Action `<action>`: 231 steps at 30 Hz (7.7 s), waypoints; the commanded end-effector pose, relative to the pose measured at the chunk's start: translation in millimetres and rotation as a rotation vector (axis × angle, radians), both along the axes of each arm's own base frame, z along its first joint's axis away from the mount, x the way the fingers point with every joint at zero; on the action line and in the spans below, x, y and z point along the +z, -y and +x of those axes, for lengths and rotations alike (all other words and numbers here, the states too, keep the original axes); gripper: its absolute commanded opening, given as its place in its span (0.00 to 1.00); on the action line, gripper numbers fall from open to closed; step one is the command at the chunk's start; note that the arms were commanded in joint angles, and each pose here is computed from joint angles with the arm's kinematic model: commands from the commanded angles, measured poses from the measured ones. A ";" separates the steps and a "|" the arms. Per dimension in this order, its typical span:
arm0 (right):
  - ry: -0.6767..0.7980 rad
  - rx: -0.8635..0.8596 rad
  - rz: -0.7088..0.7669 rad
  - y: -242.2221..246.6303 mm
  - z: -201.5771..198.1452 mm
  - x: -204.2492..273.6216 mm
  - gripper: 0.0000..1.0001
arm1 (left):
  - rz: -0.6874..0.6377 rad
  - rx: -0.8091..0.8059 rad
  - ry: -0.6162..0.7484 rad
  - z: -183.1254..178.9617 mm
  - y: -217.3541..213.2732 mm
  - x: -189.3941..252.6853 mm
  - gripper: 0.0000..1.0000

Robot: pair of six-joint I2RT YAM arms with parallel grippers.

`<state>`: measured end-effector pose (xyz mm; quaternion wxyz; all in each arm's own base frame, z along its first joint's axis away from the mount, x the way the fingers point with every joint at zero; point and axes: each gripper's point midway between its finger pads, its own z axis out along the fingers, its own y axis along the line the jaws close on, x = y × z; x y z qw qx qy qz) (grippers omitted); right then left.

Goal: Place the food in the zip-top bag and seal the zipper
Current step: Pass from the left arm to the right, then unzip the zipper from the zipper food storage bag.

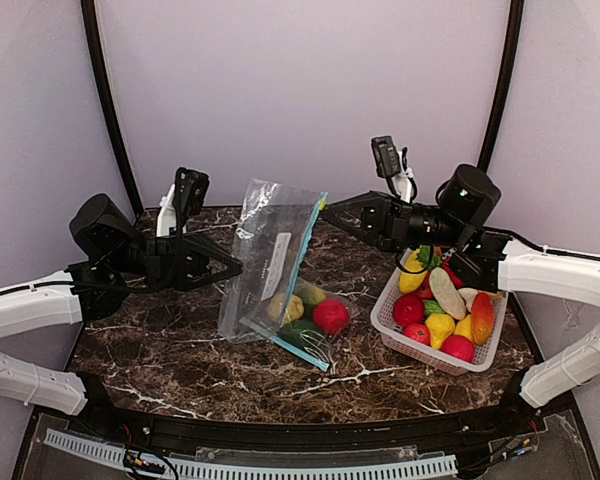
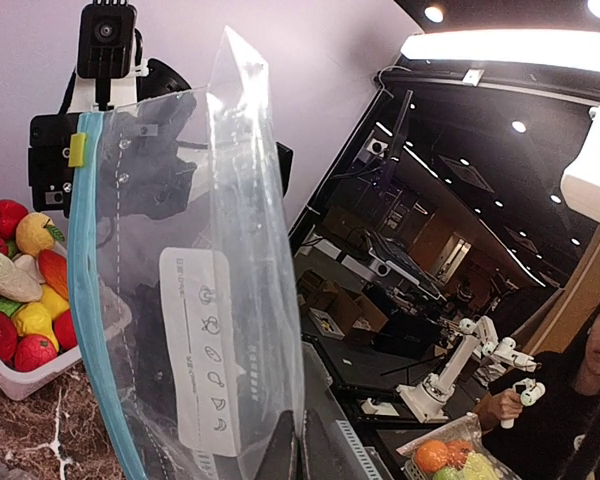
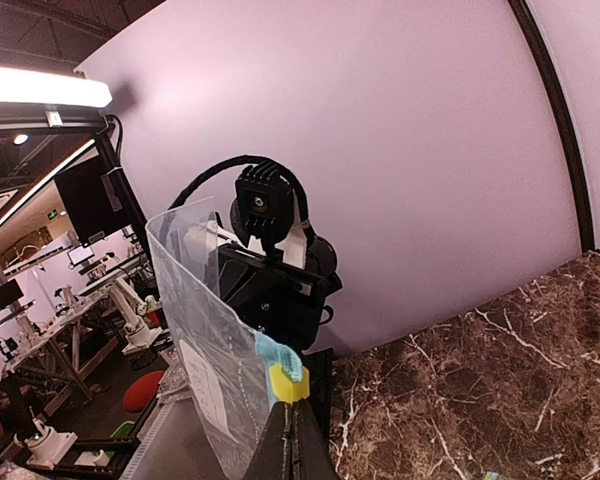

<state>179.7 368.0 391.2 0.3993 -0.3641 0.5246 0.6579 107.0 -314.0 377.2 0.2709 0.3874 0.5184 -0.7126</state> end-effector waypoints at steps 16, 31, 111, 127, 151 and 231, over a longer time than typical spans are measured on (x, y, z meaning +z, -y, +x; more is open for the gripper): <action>-0.020 0.037 0.011 -9.2 6.1 -14.5 0.44 | -0.039 -0.003 0.046 -8.4 -9.2 17.3 0.01; 0.022 0.103 0.014 -18.3 4.4 -8.0 0.64 | -0.048 -0.022 0.033 -9.5 -8.5 17.3 0.01; -0.060 0.182 -0.569 -37.8 -48.1 -84.6 0.00 | 0.476 0.016 0.338 37.8 61.0 -72.5 0.12; -0.093 0.128 -0.633 -30.1 -43.7 -107.3 0.00 | 0.425 0.176 0.359 56.7 60.9 -57.1 0.01; -0.129 0.104 -0.664 -21.4 -46.2 -121.0 0.06 | 0.413 0.344 0.290 90.2 40.8 -34.4 0.01; -0.122 -0.063 -0.642 -5.0 -39.2 -113.8 0.53 | 0.291 0.218 0.374 63.1 -14.3 4.3 0.01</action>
